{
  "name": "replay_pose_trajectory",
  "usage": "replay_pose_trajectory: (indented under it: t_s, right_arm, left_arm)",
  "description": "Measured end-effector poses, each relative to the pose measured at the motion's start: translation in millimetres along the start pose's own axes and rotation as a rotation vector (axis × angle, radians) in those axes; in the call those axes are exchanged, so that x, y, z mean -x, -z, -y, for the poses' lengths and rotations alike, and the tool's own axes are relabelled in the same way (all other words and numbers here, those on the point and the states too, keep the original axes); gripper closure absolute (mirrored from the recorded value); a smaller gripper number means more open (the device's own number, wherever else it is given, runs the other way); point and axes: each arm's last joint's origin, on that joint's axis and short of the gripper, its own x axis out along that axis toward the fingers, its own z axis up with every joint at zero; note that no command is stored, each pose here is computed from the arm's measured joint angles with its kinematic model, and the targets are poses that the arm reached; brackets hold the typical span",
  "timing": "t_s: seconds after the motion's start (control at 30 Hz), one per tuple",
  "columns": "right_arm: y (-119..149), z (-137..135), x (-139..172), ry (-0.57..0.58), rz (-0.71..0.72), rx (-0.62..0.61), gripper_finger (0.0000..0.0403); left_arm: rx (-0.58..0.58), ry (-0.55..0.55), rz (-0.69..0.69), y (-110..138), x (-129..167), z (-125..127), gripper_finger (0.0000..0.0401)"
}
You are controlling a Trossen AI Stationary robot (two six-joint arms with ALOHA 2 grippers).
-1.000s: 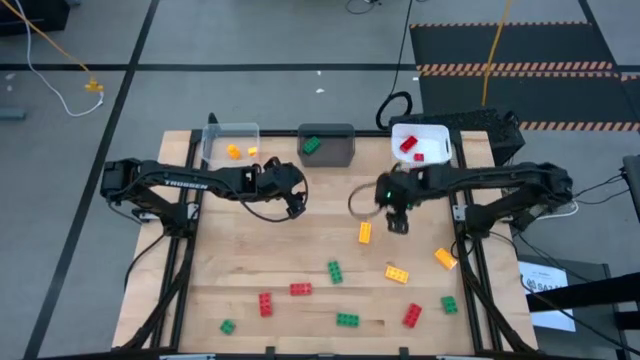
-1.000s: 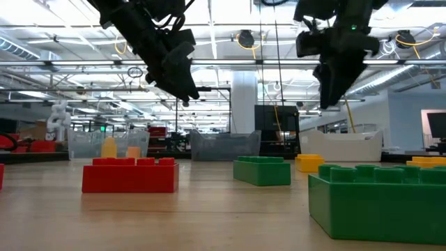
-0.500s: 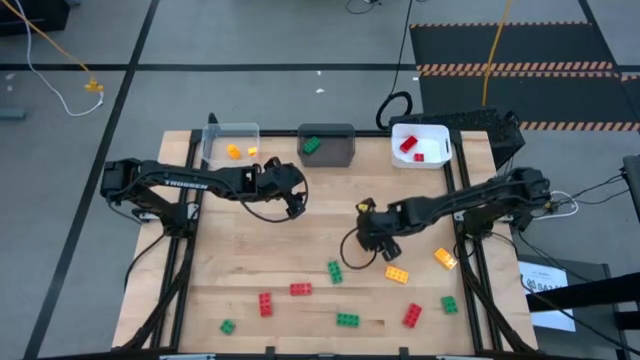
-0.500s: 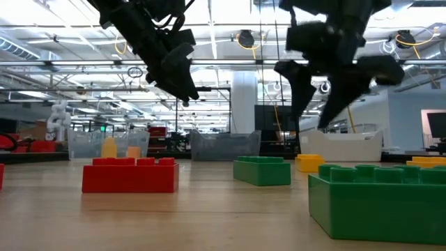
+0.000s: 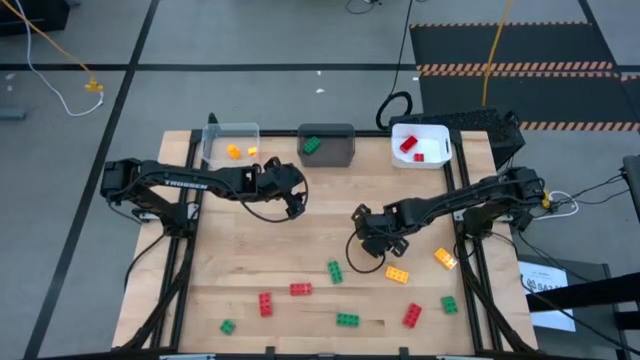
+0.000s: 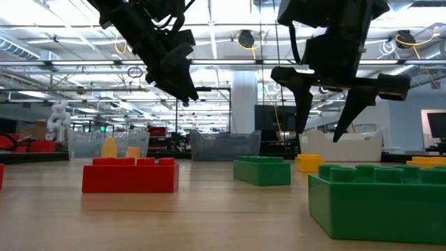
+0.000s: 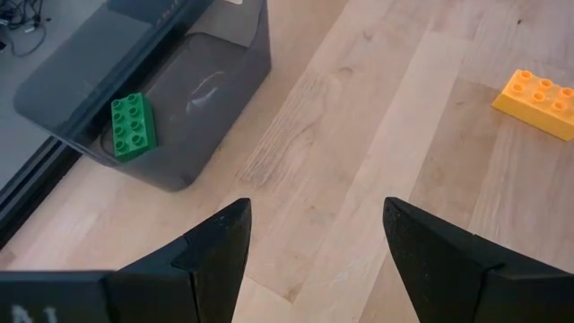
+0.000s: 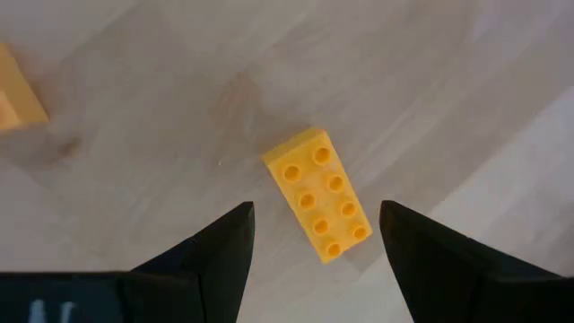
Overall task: Sort & place blocks by color
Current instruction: Put the left 8 stud yellow game piece into the transparent bin
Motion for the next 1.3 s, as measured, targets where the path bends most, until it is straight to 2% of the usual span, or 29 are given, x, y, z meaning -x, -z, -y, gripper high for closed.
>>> replay_pose_trajectory:
  t_s: [0.27, 0.47, 0.73, 1.07, 1.2, 1.3]
  right_arm:
    - [-7.5, 2.0, -17.0, 0.016, 0.002, 0.142, 0.0172]
    - [-4.1, 1.7, -25.0, 0.009, -0.069, 0.193, 0.0172]
    - [-0.6, 4.1, -29.3, 0.005, -0.073, 0.179, 0.0178]
    - [9.2, -6.7, -45.3, -0.008, -0.1, 0.159, 0.0244]
    - [11.5, -6.1, -43.0, 0.043, -0.151, 0.078, 0.0276]
    - [11.7, -5.7, -36.0, 0.113, -0.188, 0.037, 0.0281]
  left_arm:
    - [0.002, 0.0, -0.002, 0.2, 0.1, 0.3, 0.0146]
    - [-0.01, 0.008, -0.003, 1.1, 1.0, 3.4, 0.0146]
    - [-0.009, 0.008, -0.001, 0.8, 0.9, 3.1, 0.0146]
    - [-0.01, 0.009, -0.002, 1.1, 1.1, 3.6, 0.0146]
    - [-0.01, 0.009, -0.002, 1.0, 1.1, 3.6, 0.0146]
    - [-0.011, 0.008, -0.002, 1.1, 1.0, 3.5, 0.0146]
